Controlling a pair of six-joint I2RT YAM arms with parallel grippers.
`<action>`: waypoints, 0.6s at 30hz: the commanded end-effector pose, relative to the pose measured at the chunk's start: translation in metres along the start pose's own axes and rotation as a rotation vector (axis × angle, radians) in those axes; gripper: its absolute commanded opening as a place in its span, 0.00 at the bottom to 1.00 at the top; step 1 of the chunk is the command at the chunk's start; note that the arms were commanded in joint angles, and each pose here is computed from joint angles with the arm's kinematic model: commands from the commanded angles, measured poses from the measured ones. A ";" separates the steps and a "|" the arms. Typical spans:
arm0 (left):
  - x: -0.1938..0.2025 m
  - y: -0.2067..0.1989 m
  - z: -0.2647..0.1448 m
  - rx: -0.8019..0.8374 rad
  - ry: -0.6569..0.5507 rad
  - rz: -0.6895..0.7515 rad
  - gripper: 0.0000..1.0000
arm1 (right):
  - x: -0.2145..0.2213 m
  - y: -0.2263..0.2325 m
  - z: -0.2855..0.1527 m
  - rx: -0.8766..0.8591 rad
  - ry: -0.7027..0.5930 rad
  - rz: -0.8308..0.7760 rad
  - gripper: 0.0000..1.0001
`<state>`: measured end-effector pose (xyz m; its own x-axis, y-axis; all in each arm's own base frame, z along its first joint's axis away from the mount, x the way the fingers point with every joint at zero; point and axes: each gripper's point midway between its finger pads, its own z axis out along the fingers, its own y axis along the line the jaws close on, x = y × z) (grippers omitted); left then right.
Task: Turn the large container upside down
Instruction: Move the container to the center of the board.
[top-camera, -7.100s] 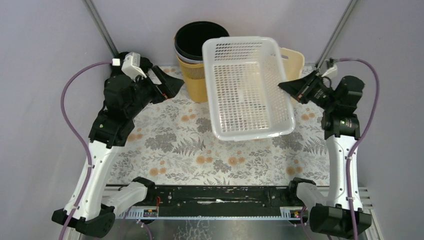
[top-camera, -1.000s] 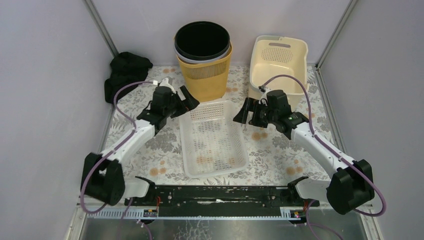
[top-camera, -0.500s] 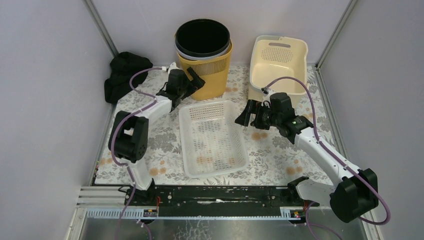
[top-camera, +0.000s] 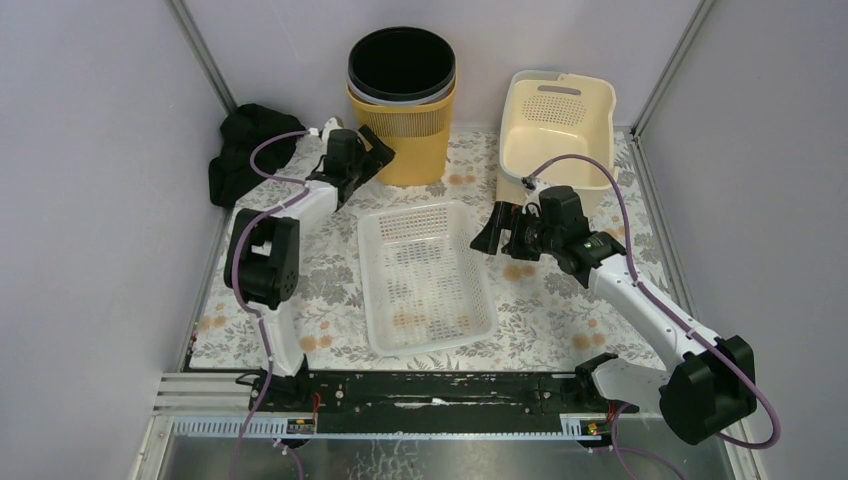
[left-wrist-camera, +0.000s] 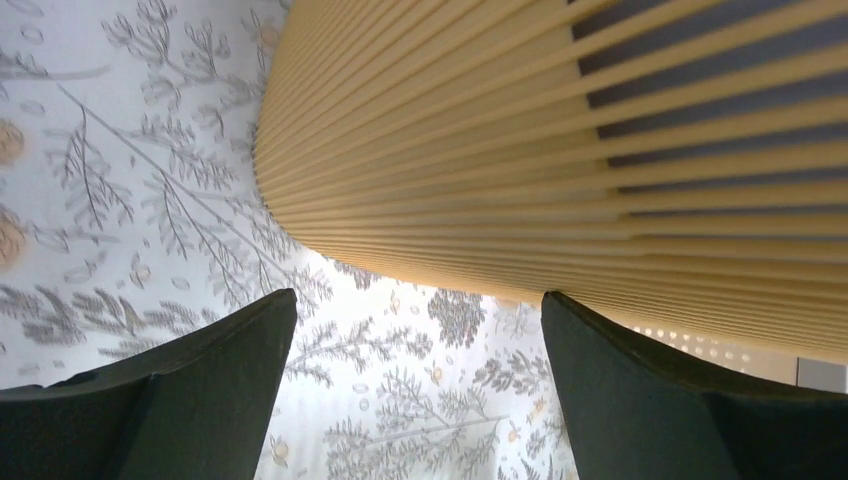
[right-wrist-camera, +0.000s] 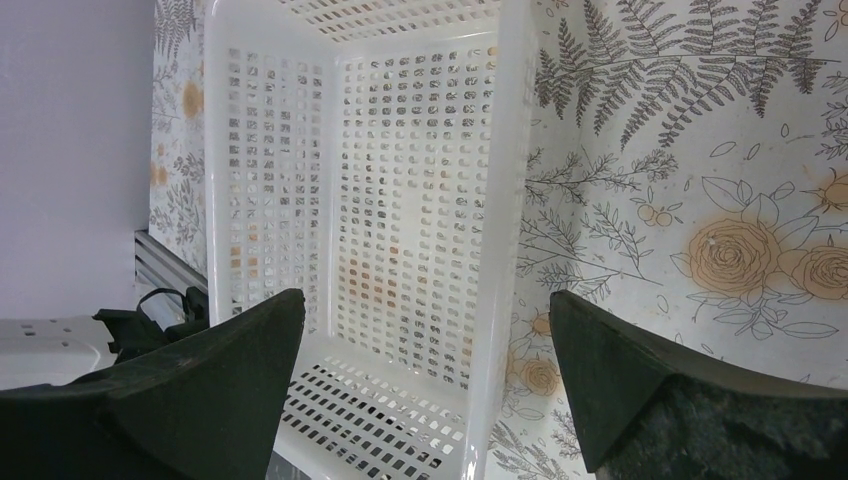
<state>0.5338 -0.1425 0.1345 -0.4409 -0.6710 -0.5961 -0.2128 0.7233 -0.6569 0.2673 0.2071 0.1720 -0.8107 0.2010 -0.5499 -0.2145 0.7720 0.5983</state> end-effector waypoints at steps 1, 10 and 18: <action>-0.051 -0.011 0.010 0.062 -0.094 -0.012 1.00 | 0.000 0.002 -0.002 0.000 0.002 -0.028 0.99; -0.052 -0.036 -0.084 0.191 -0.088 -0.037 1.00 | 0.002 -0.004 0.003 0.021 0.011 -0.037 0.99; -0.001 -0.053 -0.213 0.336 -0.019 0.021 1.00 | 0.007 -0.009 0.008 0.026 0.029 -0.042 0.99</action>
<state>0.4203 -0.1269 0.2668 -0.3567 -0.7029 -0.6154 0.0227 0.6520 -0.7578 0.2658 0.2053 0.1590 -0.8295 0.1699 -0.5320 -0.2085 0.7895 0.5773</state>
